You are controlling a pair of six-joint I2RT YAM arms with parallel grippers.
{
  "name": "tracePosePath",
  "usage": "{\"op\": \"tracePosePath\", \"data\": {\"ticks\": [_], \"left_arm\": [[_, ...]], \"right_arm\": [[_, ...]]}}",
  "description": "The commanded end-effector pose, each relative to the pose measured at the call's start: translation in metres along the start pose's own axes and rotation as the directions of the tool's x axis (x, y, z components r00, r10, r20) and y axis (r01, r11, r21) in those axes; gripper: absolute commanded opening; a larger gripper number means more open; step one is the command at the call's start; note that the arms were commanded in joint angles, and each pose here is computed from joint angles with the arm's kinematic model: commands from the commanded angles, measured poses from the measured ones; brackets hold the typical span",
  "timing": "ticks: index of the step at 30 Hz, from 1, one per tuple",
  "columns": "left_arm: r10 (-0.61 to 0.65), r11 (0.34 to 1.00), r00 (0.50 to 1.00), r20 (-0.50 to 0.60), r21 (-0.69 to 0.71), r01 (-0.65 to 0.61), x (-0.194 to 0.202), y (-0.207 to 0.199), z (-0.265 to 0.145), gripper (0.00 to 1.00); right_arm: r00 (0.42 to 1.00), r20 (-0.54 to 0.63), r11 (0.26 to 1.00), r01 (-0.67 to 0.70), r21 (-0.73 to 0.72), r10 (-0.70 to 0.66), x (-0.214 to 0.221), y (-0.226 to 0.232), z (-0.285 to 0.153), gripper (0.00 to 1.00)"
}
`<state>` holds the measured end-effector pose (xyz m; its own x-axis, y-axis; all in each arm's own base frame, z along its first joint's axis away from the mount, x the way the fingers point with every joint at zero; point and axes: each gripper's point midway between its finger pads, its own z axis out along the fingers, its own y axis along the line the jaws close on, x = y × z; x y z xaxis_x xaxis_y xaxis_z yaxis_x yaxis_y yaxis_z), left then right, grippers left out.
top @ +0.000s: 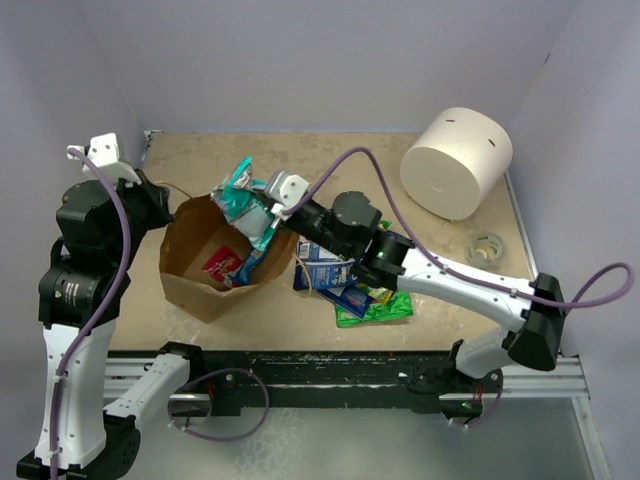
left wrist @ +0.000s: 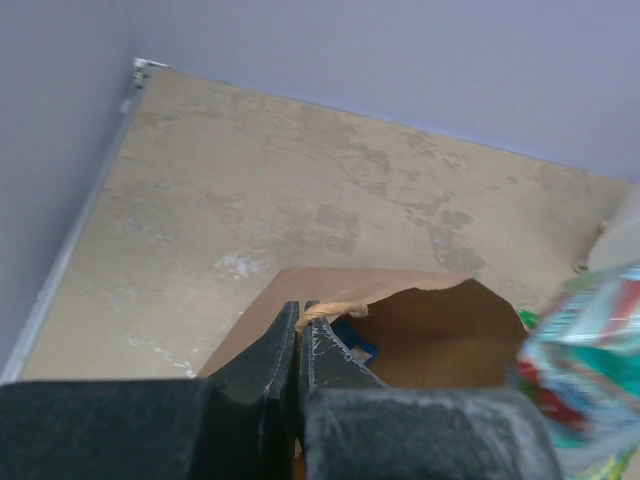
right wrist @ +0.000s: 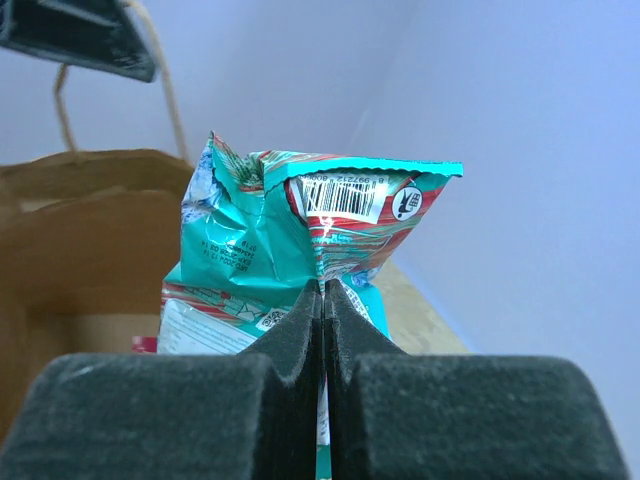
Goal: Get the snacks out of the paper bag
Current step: Take out the snack from the paper bag, then place the snack at the center of the board.
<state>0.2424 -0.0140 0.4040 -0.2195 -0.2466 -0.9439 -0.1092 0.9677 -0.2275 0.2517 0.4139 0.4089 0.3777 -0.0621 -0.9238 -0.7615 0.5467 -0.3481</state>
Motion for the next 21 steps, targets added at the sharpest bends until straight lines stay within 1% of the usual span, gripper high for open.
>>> {"op": "tracePosePath", "data": {"ticks": [1,3,5,6,7,8,12,15,18,21], "left_arm": [[0.071,0.984,0.991,0.113,-0.173,-0.051,-0.034,0.033,-0.017,0.0],[0.102,0.977,0.985,0.136,-0.199,-0.073,-0.042,0.037,-0.021,0.0],[0.134,0.975,0.98,0.147,-0.198,-0.104,-0.048,0.037,-0.023,0.0],[0.152,0.975,0.977,0.151,-0.184,-0.123,-0.05,0.035,-0.023,0.0],[0.171,0.976,0.974,0.15,-0.159,-0.147,-0.05,0.03,-0.022,0.0],[0.191,0.977,0.97,0.153,-0.123,-0.174,-0.05,0.024,-0.022,0.0],[0.258,0.96,0.954,0.154,0.074,-0.271,-0.041,-0.009,-0.017,0.0],[0.266,0.934,0.955,0.134,0.211,-0.289,-0.026,-0.032,-0.013,0.0],[0.23,0.89,0.97,0.083,0.385,-0.244,0.001,-0.061,-0.007,0.0],[0.155,0.827,0.988,0.003,0.547,-0.132,0.025,-0.09,-0.009,0.0]], "right_arm": [[0.997,0.072,0.973,-0.054,0.222,0.039,-0.065,-0.068,-0.042,0.0],[0.997,0.009,0.927,-0.079,0.367,0.081,-0.052,-0.095,-0.063,0.0],[0.986,-0.037,0.834,-0.119,0.539,0.165,-0.029,-0.122,-0.092,0.0],[0.974,-0.055,0.772,-0.139,0.62,0.219,-0.014,-0.134,-0.109,0.0],[0.961,-0.073,0.73,-0.151,0.667,0.266,0.002,-0.139,-0.122,0.0],[0.947,-0.105,0.707,-0.15,0.691,0.304,0.017,-0.14,-0.133,0.0],[0.869,-0.231,0.652,-0.13,0.747,0.438,0.084,-0.124,-0.164,0.0],[0.785,-0.301,0.618,-0.129,0.776,0.542,0.131,-0.107,-0.179,0.0],[0.72,-0.357,0.613,-0.119,0.781,0.595,0.167,-0.095,-0.185,0.0],[0.664,-0.418,0.615,-0.082,0.784,0.621,0.194,-0.087,-0.19,0.0]]}}
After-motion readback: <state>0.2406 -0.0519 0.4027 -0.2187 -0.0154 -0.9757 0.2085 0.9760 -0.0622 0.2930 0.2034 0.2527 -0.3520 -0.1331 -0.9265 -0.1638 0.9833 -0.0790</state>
